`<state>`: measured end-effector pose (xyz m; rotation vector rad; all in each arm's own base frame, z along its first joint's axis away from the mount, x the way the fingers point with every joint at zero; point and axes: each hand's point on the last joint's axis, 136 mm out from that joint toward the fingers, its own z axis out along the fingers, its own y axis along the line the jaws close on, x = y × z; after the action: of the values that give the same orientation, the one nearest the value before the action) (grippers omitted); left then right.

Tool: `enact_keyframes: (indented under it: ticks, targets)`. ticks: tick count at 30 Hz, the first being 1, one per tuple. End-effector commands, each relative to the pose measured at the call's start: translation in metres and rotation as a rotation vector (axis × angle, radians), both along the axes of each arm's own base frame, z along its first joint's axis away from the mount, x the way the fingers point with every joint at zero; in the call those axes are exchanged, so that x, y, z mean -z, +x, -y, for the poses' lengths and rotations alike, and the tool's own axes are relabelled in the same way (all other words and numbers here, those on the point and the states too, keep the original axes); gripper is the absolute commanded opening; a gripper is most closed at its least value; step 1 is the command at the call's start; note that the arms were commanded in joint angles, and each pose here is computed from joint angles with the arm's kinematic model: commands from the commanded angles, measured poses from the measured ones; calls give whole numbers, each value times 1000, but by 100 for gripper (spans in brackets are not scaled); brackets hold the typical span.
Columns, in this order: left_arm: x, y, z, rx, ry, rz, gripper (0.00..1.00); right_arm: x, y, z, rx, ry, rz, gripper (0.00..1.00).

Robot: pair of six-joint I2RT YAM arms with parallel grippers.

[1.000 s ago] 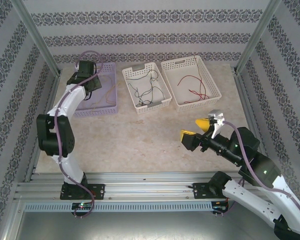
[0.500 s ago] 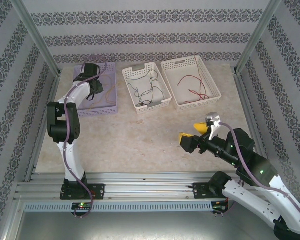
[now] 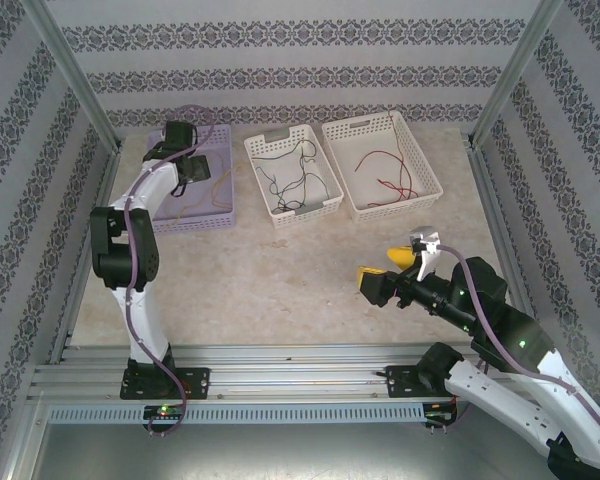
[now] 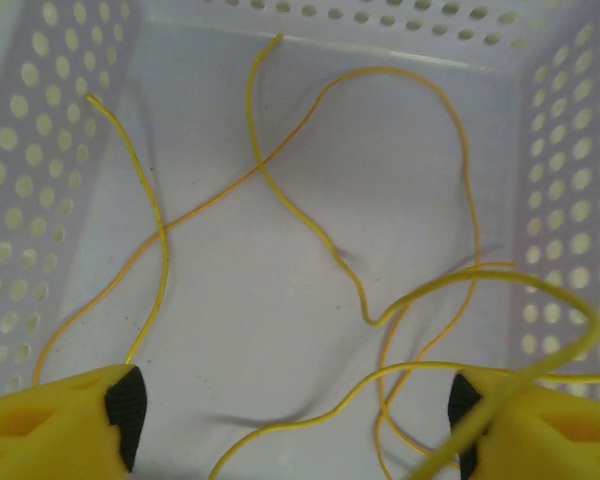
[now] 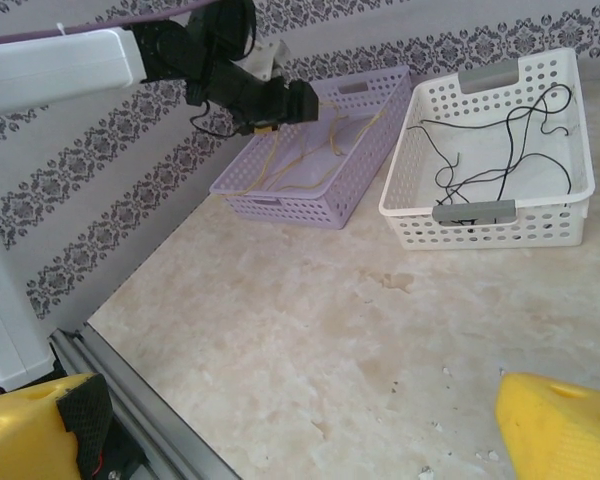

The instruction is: Untangle the cables

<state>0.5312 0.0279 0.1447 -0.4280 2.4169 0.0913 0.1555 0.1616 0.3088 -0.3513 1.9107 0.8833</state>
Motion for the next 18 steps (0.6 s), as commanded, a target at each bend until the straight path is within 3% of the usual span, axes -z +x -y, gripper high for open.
enact_keyframes:
  ticks: [1,5,11,18]
  targets:
    - [-56,1,1,14,-22,112,85,1,-3,2,2,-5,-11,98]
    - [-82,-6,8,15,-73,181,91,1,-3,4,7,-2,-11,98]
    - [-91,-18,4,3,-56,190,99,5,-5,3,-2,1,-23,98]
    - [-93,-29,5,-21,-87,200,100,11,-3,1,0,-4,-32,98]
